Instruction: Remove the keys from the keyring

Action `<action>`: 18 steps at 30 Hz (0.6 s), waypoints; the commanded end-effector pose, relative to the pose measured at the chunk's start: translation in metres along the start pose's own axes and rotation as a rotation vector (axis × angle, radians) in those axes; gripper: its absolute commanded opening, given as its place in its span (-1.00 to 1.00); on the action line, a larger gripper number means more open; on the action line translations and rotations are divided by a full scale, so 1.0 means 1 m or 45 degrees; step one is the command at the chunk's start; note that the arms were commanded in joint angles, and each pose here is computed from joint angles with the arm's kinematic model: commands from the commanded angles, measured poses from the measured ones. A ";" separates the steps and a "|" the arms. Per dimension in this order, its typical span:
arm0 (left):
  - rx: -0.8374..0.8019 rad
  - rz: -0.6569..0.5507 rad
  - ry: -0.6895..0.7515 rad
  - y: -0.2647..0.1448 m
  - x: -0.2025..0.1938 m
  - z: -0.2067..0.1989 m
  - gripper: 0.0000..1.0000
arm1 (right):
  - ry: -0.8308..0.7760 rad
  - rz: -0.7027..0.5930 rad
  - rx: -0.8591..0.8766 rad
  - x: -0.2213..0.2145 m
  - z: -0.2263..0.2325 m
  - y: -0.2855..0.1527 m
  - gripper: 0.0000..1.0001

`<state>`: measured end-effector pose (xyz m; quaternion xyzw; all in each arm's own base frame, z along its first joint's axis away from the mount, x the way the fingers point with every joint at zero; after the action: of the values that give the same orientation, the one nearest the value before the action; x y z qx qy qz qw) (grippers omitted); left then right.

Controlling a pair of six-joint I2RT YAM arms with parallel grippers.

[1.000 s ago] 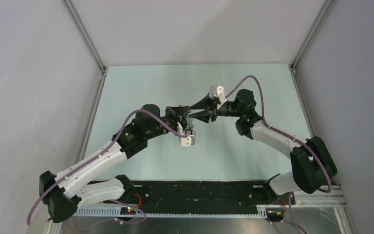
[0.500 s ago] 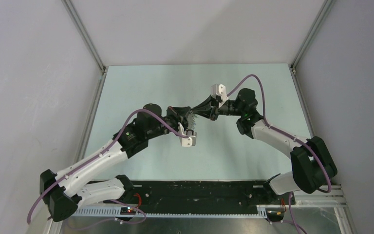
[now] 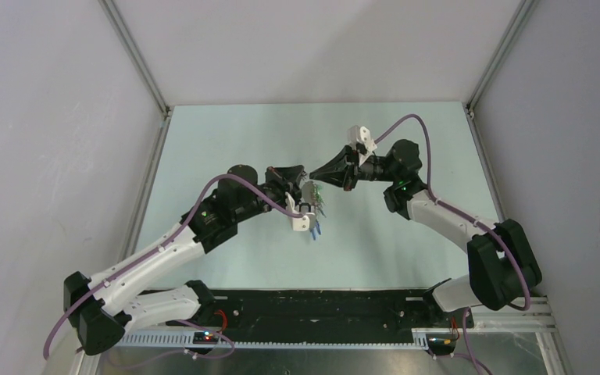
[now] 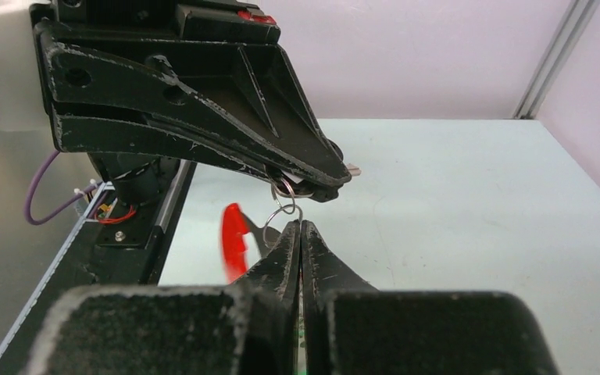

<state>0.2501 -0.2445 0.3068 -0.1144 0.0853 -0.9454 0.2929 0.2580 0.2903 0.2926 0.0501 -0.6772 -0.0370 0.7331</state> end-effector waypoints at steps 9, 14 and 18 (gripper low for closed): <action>0.153 -0.031 0.026 -0.009 0.005 0.032 -1.00 | -0.101 -0.011 -0.010 0.038 0.005 -0.001 -0.64; 0.165 -0.050 0.040 -0.010 0.008 0.037 -1.00 | -0.149 0.011 -0.038 0.032 0.002 0.002 -0.49; 0.169 -0.056 0.064 -0.012 0.010 0.039 -1.00 | -0.152 0.022 -0.031 0.028 0.001 0.004 -0.28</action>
<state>0.2501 -0.2443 0.3073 -0.1134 0.0850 -0.9461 0.2913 0.2579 0.2893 0.3045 0.0300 -0.6911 -0.0340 0.7214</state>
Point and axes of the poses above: each gripper's point midway between its finger pads, its own y axis out along the fingers, its own z axis along the line the jaws close on, x = y × z, the point moved 3 cm from there along -y, back along the fingers, and after that the axes turned 8 degrees about y, right-handed, at the moved point
